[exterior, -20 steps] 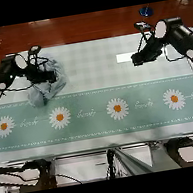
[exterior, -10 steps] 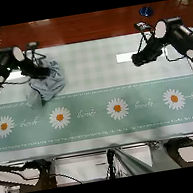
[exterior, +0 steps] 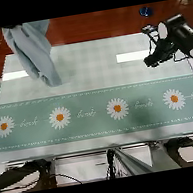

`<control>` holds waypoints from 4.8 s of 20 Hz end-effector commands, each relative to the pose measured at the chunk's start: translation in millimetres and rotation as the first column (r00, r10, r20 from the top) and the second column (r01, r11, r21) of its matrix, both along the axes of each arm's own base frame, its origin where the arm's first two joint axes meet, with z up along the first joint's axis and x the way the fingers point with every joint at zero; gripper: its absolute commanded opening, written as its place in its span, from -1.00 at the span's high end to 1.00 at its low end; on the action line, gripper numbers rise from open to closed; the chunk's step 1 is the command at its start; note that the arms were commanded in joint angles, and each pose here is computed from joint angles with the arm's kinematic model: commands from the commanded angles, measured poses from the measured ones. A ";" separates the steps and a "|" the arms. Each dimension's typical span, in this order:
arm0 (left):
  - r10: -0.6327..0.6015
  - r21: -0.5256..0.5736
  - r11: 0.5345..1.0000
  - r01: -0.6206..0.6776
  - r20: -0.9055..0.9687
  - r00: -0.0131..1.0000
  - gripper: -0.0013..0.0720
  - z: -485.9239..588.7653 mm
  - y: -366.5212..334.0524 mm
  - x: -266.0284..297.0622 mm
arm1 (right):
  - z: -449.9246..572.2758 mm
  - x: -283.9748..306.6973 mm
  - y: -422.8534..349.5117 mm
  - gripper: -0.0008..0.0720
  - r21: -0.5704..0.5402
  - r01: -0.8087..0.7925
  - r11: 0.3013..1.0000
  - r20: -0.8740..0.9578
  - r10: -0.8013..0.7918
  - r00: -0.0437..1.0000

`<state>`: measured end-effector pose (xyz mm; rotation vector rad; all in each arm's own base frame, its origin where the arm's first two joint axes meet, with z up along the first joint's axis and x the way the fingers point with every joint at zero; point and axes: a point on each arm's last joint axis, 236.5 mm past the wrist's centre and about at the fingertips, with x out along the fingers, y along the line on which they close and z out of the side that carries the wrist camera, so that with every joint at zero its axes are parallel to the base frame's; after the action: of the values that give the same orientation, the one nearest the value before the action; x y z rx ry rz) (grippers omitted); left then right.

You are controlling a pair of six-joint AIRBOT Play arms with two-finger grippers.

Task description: Fold the shirts.

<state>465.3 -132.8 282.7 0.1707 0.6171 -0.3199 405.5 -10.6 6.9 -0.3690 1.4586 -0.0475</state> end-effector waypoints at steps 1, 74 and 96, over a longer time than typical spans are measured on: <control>-0.204 -0.089 0.975 0.204 0.003 0.979 0.91 16.5 -84.2 -41.9 | 6.9 -19.9 -31.0 -0.16 -0.062 0.068 0.996 -0.061 -0.072 0.996; -0.252 -0.329 0.942 -0.063 -0.818 0.517 0.91 -346.2 -21.0 -80.8 | -57.3 -78.7 59.1 -0.65 0.768 0.269 0.581 -0.236 -0.134 0.963; -0.285 -0.338 0.932 0.132 -0.453 0.845 0.91 -144.6 -21.2 -31.6 | 94.8 -24.8 175.1 0.89 0.658 -0.298 0.692 0.388 0.027 0.921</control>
<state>420.3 -157.4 54.6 -0.2043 1.2735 -0.6799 366.2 190.3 12.2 0.1968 1.1915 0.6240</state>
